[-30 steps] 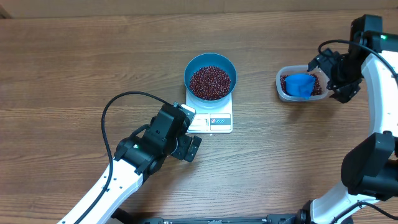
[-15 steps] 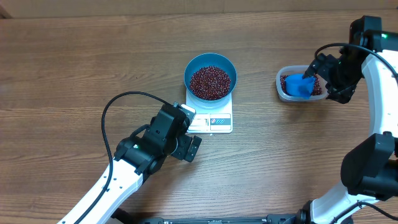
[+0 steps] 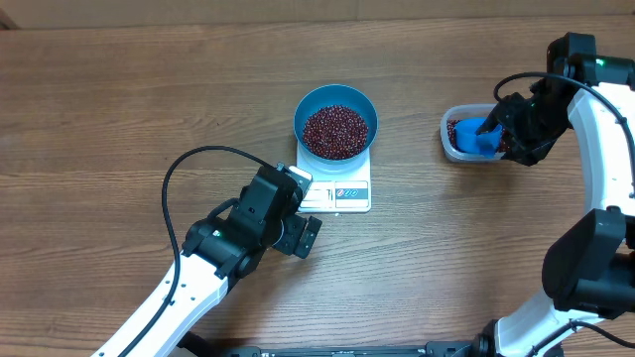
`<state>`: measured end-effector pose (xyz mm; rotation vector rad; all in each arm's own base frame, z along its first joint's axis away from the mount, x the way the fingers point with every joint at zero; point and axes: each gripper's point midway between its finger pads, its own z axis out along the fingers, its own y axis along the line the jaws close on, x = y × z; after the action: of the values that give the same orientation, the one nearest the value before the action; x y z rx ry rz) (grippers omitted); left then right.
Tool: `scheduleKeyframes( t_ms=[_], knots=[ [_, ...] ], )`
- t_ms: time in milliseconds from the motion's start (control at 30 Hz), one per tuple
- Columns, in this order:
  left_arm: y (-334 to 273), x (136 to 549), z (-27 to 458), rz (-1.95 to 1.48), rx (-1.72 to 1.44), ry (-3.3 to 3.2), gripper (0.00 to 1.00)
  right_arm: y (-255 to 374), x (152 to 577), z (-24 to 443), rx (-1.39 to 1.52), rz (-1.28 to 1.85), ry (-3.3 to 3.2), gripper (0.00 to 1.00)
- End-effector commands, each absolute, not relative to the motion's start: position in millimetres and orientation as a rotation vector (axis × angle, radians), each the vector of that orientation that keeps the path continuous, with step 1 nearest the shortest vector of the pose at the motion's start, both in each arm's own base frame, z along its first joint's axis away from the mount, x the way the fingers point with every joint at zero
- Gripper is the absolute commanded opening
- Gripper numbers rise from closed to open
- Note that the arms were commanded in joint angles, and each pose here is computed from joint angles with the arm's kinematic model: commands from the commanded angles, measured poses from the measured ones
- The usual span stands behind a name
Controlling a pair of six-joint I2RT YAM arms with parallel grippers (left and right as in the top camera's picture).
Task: Scoop item into bowl and weigh 150g on scale
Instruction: 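Set the scoop down in the tub and open the right gripper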
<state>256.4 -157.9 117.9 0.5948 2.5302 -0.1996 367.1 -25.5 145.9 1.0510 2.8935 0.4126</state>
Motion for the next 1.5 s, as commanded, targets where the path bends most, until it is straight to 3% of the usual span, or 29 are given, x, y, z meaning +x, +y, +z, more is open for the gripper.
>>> scheduleKeyframes(
  t_ms=[0,100,433,600,700,967,1467],
  knots=[
    [-160,261,126,-0.211,0.599,2.509,0.99,-21,362,144,1.117,0.432,2.881,0.6],
    [-160,261,126,-0.211,0.599,2.509,0.99,-21,361,138,1.083,0.43,2.895,0.56],
    [-160,261,126,-0.211,0.6,2.509,1.0,-15,365,141,0.709,0.485,2.959,0.54],
    [-160,261,126,-0.211,0.599,2.509,0.99,-19,365,140,0.781,0.482,2.945,0.54],
    [-160,261,126,-0.211,0.599,2.509,1.0,-29,360,141,0.831,0.483,2.943,0.64],
    [-160,261,126,-0.211,0.599,2.509,1.0,-33,361,147,1.038,0.557,2.873,0.64],
    [-160,261,126,-0.211,0.599,2.509,1.0,-39,355,158,1.042,0.639,2.869,0.68]
  ],
)
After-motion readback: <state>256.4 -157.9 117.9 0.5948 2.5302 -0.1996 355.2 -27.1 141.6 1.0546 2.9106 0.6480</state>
